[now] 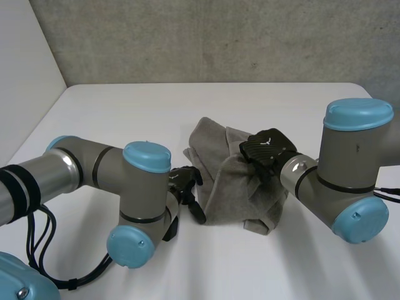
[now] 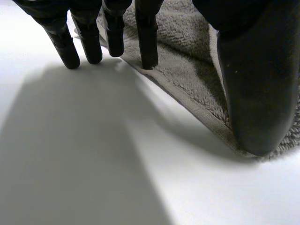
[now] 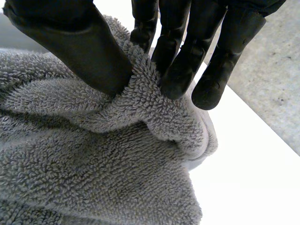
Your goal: Fold the towel.
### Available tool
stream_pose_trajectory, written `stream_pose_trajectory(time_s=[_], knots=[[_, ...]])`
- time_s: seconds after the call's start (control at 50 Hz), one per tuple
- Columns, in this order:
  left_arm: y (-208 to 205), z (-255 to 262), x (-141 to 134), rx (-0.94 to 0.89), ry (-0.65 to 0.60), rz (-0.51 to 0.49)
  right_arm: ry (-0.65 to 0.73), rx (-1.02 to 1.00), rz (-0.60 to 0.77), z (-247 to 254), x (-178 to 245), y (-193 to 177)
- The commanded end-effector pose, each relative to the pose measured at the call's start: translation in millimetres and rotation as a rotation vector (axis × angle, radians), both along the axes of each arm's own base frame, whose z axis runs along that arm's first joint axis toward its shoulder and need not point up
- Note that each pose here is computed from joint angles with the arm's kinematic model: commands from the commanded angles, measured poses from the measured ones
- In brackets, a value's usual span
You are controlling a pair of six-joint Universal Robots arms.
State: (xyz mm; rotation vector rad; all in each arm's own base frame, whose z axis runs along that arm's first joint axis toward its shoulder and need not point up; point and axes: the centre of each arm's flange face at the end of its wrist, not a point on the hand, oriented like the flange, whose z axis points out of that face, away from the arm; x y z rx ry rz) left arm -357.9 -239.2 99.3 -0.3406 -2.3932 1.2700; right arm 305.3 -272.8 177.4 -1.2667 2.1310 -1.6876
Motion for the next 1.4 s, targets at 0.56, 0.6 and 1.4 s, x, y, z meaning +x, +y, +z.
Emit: stream_pose_trajectory(time_s=[0.56, 0.6, 1.4], knots=[[11, 23, -8, -0.032, 0.035, -0.038, -0.026, -0.006, -0.036, 2, -7, -9], [10, 31, -8, -0.046, 0.046, -0.037, -0.035, -0.001, -0.04, 3, -7, -10], [26, 14, -9, 0.043, 0.026, -0.057, -0.052, 0.026, -0.057, -1, -10, -10]])
